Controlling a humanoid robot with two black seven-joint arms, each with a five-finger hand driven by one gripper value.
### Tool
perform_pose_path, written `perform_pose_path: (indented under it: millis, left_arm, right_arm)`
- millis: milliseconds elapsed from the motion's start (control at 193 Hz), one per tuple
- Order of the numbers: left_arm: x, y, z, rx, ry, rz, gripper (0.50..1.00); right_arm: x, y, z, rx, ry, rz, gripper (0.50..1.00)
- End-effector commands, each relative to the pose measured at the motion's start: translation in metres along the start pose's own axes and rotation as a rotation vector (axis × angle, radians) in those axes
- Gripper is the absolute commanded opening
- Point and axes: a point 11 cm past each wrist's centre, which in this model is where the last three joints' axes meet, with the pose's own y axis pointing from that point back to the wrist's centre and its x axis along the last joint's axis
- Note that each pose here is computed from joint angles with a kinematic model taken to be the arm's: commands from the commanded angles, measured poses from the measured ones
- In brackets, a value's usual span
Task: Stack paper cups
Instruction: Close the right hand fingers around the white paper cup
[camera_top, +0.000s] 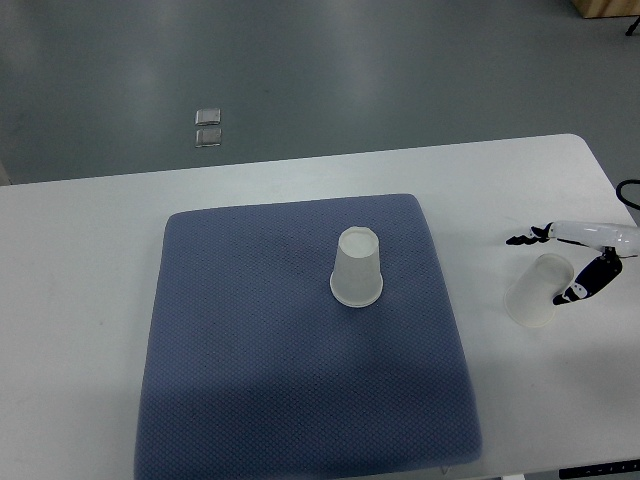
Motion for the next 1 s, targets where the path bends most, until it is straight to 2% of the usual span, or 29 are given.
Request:
perform_pose_path:
  millis: [0, 88, 238, 440, 544, 580, 647, 777, 994]
  left_arm:
    - [0.0, 0.0, 0.0, -0.001, 0.0, 0.0, 1.0]
    - [0.0, 0.0, 0.0, -0.001, 0.0, 0.0, 1.0]
    - [0.0, 0.0, 0.0, 0.001, 0.0, 0.0, 1.0]
    - [0.0, 0.0, 0.0, 0.001, 0.0, 0.0, 1.0]
    - [0.0, 0.0, 0.0, -0.001, 0.0, 0.0, 1.0]
    - [0.0, 0.0, 0.0, 0.001, 0.0, -0.001, 1.0]
    - [0.0, 0.0, 0.0, -0.001, 0.0, -0.001, 1.0]
    - [0.0, 0.0, 0.0, 0.001, 0.0, 0.0, 1.0]
    - [0.0, 0.0, 0.0, -0.001, 0.0, -0.001, 1.0]
  right_arm:
    - [-0.001, 0.0, 0.003, -0.009, 0.01, 0.004, 0.913]
    - [-0.003, 0.0, 0.004, -0.017, 0.031, 0.0, 0.899]
    - [-0.009, -0.004, 0.005, -0.02, 0.062, -0.005, 0.83]
    - [-0.012, -0.005, 0.006, -0.02, 0.071, -0.004, 0.791]
    - [-0.012, -0.005, 0.006, -0.02, 0.076, -0.006, 0.754]
    - [-0.012, -0.005, 0.006, -0.018, 0.076, -0.007, 0.725]
    - [-0.012, -0.005, 0.006, -0.017, 0.076, -0.007, 0.719]
    - [-0.013, -0.006, 0.004, -0.012, 0.077, -0.008, 0.66]
    - [-0.007, -0.006, 0.002, -0.008, 0.089, 0.001, 0.623]
